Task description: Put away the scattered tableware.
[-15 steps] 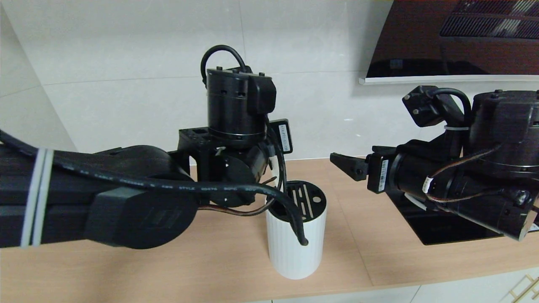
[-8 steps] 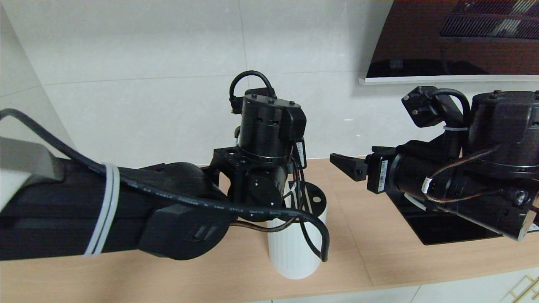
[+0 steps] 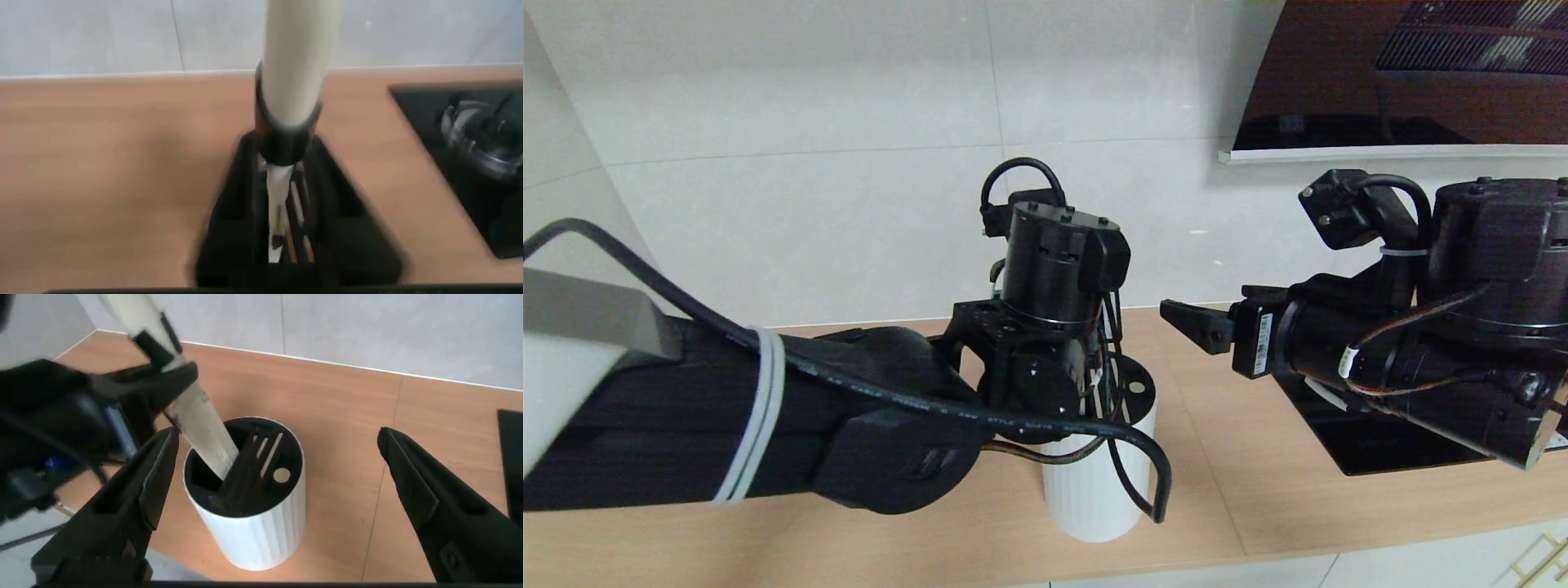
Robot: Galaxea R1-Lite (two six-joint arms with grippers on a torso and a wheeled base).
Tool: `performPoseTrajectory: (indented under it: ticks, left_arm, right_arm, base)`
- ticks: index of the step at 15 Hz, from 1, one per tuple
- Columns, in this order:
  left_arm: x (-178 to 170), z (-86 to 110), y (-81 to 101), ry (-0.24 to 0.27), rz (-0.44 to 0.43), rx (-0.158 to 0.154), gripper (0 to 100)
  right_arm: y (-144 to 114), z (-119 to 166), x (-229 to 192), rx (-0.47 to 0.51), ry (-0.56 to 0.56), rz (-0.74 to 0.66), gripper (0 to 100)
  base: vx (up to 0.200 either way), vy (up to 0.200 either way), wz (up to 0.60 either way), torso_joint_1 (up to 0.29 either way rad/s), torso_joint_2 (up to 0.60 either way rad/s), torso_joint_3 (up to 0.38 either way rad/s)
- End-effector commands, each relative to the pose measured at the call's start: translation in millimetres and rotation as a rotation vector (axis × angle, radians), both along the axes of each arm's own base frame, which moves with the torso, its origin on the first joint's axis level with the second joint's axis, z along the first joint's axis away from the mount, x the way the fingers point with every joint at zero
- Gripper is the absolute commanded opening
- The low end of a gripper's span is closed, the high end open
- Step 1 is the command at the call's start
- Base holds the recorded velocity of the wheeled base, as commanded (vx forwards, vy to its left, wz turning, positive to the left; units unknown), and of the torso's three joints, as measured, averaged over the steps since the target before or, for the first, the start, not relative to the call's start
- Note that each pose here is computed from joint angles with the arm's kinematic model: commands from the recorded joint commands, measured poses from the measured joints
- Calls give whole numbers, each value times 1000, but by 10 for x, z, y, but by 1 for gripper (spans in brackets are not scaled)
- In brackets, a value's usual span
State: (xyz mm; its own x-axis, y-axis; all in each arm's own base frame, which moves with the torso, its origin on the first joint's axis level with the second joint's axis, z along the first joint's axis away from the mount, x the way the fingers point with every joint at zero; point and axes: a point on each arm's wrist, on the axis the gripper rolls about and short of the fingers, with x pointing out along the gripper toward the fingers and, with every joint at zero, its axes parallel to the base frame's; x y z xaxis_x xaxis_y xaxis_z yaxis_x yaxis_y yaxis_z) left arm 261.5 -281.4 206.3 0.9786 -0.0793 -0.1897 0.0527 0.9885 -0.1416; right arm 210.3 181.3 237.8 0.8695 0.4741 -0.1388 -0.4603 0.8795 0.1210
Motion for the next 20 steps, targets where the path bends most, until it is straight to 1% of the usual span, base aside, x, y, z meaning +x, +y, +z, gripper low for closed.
performPoseTrajectory:
  ticks: [1, 2, 3, 4, 6, 8, 11, 13, 17, 20]
  left_arm:
    - [-133, 244, 99, -44, -6, -49, 0]
    - [-175, 306, 114, -54, -12, -62, 0]
    - [-209, 335, 120, -58, -18, -67, 0]
    - [-236, 329, 110, -56, -26, -65, 0]
    - [-247, 249, 52, -40, -38, -48, 0]
    - [-210, 128, -4, -19, -39, -21, 0]
    - [-161, -23, -67, 7, -39, 7, 0]
    - [-130, -112, -106, 23, -38, 12, 0]
    - [-86, -275, -163, 52, -37, 45, 0]
    - [-52, -401, -207, 74, -35, 58, 0]
  right_arm:
    - [4, -5, 3, -1, 1, 0, 100]
    - [7, -9, 6, -2, 2, 0, 100]
    - [11, -18, 11, -4, 4, 0, 100]
    - [11, -18, 11, -4, 4, 0, 100]
    - [11, -18, 11, -4, 4, 0, 100]
    - [11, -18, 11, -4, 4, 0, 100]
    - [14, -22, 14, -6, 5, 2, 100]
    - [19, -26, 14, -6, 7, 2, 100]
    - [31, -52, 26, -14, 13, 2, 100]
    - [36, -56, 32, -15, 14, 2, 100]
  base:
    - [0, 0, 0, 0, 0, 0]
    - [0, 0, 0, 0, 0, 0]
    - [0, 0, 0, 0, 0, 0]
    - [0, 0, 0, 0, 0, 0]
    - [0, 0, 0, 0, 0, 0]
    - [0, 0, 0, 0, 0, 0]
    - [0, 0, 0, 0, 0, 0]
    - [0, 0, 0, 0, 0, 0]
    - [0, 0, 0, 0, 0, 0]
    - [0, 0, 0, 0, 0, 0]
